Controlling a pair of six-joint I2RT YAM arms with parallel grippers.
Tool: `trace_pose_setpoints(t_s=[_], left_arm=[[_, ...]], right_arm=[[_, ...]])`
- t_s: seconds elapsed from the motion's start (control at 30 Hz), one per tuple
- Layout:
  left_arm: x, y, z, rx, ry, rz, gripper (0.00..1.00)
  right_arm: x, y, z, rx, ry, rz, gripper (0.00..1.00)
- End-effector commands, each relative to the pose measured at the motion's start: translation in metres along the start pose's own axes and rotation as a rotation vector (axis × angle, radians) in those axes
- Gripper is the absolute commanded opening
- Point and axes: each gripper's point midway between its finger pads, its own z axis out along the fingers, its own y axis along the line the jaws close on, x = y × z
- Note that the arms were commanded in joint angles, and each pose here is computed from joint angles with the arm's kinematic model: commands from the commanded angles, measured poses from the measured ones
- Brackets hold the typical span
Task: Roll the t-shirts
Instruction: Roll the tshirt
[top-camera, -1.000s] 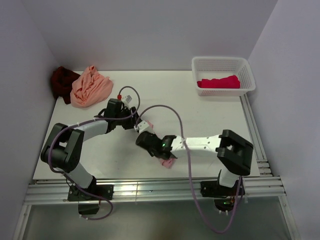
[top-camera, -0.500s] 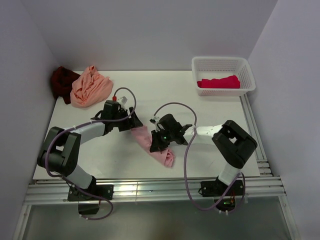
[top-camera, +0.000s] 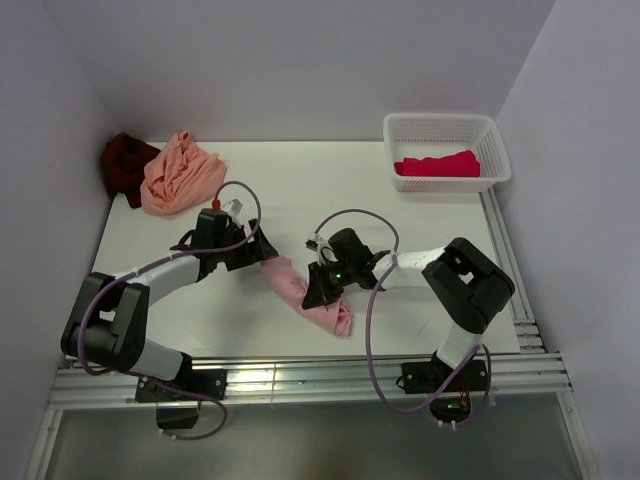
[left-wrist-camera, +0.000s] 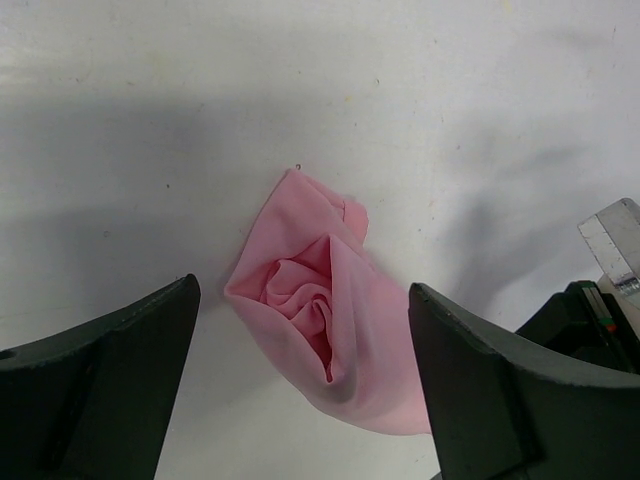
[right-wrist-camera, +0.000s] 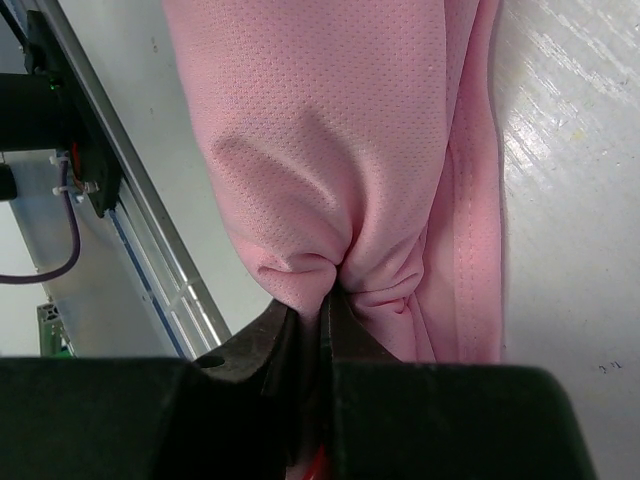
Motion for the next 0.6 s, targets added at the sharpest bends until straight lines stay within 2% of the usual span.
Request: trace_pose_setpoints(t_s=[0.0, 0.17, 0.23, 0.43, 0.53, 0.57], left_arm=[[0.005, -0.004, -0.001, 0.038, 0.016, 0.001, 0.89], [0.021, 0.008, 0.002, 0.020, 0.041, -0.042, 0.85], [0.023, 0.012, 0.002, 0.029, 0.044, -0.063, 0.82], [0.031, 0.021, 0.008, 0.091, 0.075, -0.107, 0.79], [0.027, 0.015, 0.011, 0.150, 0.087, -0.111, 0.73], [0.029, 0.017, 0.015, 0.153, 0.103, -0.118, 0.68]], right_arm=[[0.040, -0.028, -0.001, 0.101, 0.111, 0.071, 0.00], [0.038, -0.034, -0.001, 0.123, 0.110, 0.073, 0.00], [0.039, -0.036, -0.003, 0.141, 0.115, 0.082, 0.00], [0.039, -0.042, -0.005, 0.182, 0.117, 0.084, 0.00], [0.039, -0.043, -0.005, 0.189, 0.116, 0.086, 0.00], [0.039, -0.043, -0.005, 0.187, 0.115, 0.087, 0.00]])
